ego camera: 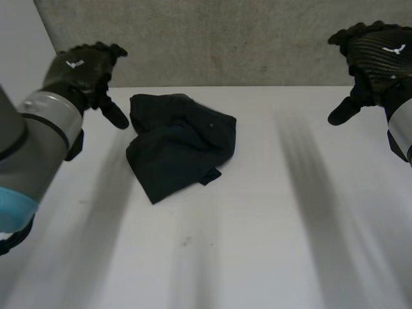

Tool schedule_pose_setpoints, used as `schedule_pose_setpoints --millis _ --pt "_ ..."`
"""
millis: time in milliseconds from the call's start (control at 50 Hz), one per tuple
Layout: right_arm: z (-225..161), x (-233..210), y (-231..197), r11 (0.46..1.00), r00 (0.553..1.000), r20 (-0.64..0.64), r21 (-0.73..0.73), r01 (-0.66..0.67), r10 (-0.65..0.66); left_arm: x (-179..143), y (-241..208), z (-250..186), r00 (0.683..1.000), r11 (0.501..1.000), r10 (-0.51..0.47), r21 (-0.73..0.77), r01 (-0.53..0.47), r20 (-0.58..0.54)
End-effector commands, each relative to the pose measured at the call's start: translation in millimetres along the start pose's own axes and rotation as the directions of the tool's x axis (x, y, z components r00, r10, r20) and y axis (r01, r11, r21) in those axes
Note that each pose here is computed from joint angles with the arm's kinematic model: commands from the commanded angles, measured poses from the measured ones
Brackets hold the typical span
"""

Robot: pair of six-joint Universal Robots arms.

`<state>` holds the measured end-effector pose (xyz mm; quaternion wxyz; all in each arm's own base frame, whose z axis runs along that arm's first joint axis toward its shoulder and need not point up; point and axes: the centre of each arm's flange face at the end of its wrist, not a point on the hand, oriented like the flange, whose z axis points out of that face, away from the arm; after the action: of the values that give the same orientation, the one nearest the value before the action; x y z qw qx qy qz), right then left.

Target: Fold the shorts.

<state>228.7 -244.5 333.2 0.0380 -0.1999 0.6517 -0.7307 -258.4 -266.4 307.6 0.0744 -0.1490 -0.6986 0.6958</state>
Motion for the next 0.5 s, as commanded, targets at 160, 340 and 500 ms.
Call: schedule_pose_setpoints --millis 160,340,500 --pt "6 -22 23 0.992 0.973 0.196 -0.024 0.127 -0.120 21 115 63 0.976 0.959 0.213 -0.177 -0.219 -0.055" --pt "12 -27 42 0.988 0.969 0.219 -0.080 0.131 -0.110 43 159 69 0.965 0.920 0.220 -0.299 -0.255 -0.146" --pt "16 -30 54 0.985 0.968 0.231 -0.113 0.130 -0.101 55 161 58 0.982 0.925 0.115 -0.343 -0.162 -0.152"
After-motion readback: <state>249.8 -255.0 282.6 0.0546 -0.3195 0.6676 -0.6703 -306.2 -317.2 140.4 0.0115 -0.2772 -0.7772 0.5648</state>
